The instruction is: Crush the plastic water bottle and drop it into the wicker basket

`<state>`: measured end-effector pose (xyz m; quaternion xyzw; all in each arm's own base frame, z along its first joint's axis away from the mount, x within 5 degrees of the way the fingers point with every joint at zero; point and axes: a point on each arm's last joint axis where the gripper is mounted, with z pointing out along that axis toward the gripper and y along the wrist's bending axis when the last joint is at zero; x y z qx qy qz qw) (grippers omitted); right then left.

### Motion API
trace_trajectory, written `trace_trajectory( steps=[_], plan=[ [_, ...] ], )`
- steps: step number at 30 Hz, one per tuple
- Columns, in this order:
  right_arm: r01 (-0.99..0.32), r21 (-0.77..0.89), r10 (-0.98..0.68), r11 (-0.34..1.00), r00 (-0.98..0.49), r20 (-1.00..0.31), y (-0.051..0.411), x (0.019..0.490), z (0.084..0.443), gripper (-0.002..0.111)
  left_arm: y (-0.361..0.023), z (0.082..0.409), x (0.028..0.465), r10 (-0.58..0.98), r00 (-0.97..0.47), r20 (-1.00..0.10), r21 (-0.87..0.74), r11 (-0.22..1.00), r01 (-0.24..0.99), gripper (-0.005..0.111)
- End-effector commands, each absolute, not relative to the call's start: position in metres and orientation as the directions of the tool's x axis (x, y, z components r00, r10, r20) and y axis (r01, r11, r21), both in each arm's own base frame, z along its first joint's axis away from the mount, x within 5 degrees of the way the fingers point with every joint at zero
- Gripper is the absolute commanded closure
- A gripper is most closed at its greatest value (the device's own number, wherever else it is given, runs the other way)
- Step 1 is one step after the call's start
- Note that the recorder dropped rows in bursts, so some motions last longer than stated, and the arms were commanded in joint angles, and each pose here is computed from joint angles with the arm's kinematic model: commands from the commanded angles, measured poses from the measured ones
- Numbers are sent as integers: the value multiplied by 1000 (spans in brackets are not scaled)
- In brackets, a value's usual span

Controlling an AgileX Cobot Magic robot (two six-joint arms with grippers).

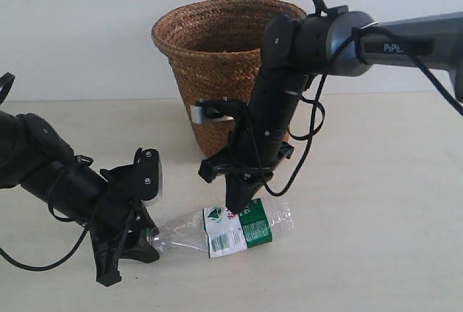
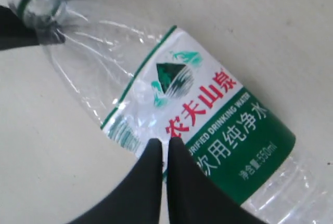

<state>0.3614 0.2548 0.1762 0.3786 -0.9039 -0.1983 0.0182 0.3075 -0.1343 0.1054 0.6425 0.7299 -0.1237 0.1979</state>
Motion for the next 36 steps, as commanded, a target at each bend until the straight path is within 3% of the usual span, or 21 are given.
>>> trace_trajectory(
  steps=[1,14,21,26,36],
  plan=[
    [-690,339,-714,639,-697,-74,247,356,161,108,-132,98,303,904,-81,-419,64,119,991,102],
    [-673,279,-709,685,-703,46,241,366,84,108,-132,98,303,904,-81,-419,64,119,991,102],
    [-668,255,-705,699,-703,92,237,365,74,108,-132,98,303,904,-83,-420,61,119,991,102],
    [-649,282,-690,706,-720,70,241,366,105,108,-132,98,303,903,-86,-421,58,121,991,102],
    [-741,237,-724,628,-668,-170,235,352,220,108,-132,98,303,903,-86,-421,58,121,991,102]
  ],
)
